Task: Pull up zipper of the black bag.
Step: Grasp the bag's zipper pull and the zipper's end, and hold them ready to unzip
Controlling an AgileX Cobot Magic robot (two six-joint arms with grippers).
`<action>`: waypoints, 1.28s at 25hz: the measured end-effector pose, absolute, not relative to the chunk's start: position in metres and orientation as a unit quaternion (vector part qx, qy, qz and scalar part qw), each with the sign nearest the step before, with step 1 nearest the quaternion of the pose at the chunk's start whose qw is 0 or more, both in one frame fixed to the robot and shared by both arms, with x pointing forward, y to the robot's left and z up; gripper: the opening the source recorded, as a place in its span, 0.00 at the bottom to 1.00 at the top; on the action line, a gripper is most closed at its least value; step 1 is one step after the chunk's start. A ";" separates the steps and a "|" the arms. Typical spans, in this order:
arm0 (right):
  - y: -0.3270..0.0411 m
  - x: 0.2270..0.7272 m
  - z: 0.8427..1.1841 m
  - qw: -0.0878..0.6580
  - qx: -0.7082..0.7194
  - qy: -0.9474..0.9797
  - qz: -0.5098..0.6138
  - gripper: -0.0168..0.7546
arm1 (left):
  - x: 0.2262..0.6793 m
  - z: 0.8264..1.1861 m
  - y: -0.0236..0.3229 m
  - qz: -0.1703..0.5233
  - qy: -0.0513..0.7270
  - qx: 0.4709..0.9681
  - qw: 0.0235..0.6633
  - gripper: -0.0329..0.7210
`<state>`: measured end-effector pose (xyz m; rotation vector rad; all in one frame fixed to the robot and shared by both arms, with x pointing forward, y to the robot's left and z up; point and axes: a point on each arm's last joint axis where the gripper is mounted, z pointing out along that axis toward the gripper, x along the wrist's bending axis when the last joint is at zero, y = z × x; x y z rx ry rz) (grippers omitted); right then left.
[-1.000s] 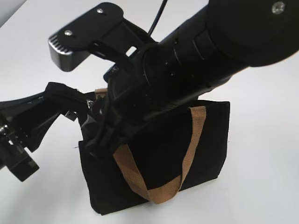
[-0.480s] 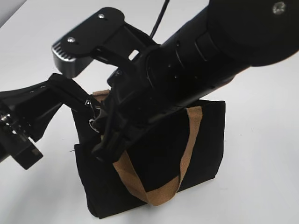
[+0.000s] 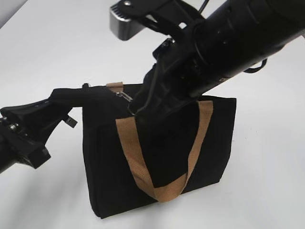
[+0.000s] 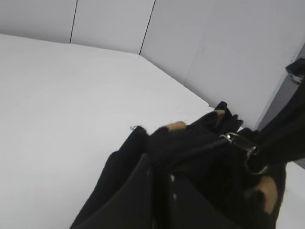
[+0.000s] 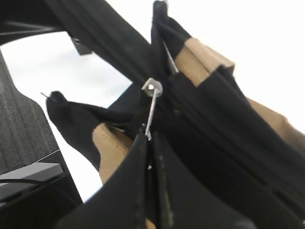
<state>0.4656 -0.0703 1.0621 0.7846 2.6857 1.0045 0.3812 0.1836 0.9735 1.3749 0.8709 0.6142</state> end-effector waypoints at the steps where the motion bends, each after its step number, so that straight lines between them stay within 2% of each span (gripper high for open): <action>1: -0.075 0.468 1.063 0.083 0.270 0.900 0.332 0.02 | 0.381 0.972 0.184 0.268 0.385 0.607 0.641 0.05; 11: -0.117 0.492 1.062 0.076 0.339 0.888 0.301 0.02 | 0.385 0.962 0.192 0.258 0.463 0.602 0.597 0.05; 16: -0.147 0.508 1.061 0.082 0.385 0.874 0.285 0.02 | 0.388 0.959 0.199 0.261 0.508 0.576 0.584 0.05; 20: -0.174 0.517 1.065 0.088 0.426 0.855 0.282 0.02 | 0.388 0.959 0.198 0.260 0.509 0.577 0.584 0.05; 25: -0.186 0.515 1.069 0.073 0.449 0.845 0.280 0.03 | 0.387 0.961 0.194 0.254 0.492 0.590 0.588 0.05; 26: -0.188 0.514 1.070 0.073 0.452 0.845 0.277 0.05 | 0.387 0.960 0.192 0.249 0.492 0.596 0.583 0.06; 28: -0.194 0.511 1.072 0.079 0.458 0.846 0.262 0.19 | 0.390 0.960 0.187 0.228 0.505 0.612 0.564 0.11; 30: -0.199 0.507 1.076 0.084 0.469 0.843 0.249 0.40 | 0.393 0.962 0.176 0.190 0.514 0.646 0.532 0.21; 32: -0.204 0.499 1.080 0.080 0.486 0.840 0.229 0.62 | 0.396 0.974 0.163 0.156 0.499 0.683 0.511 0.38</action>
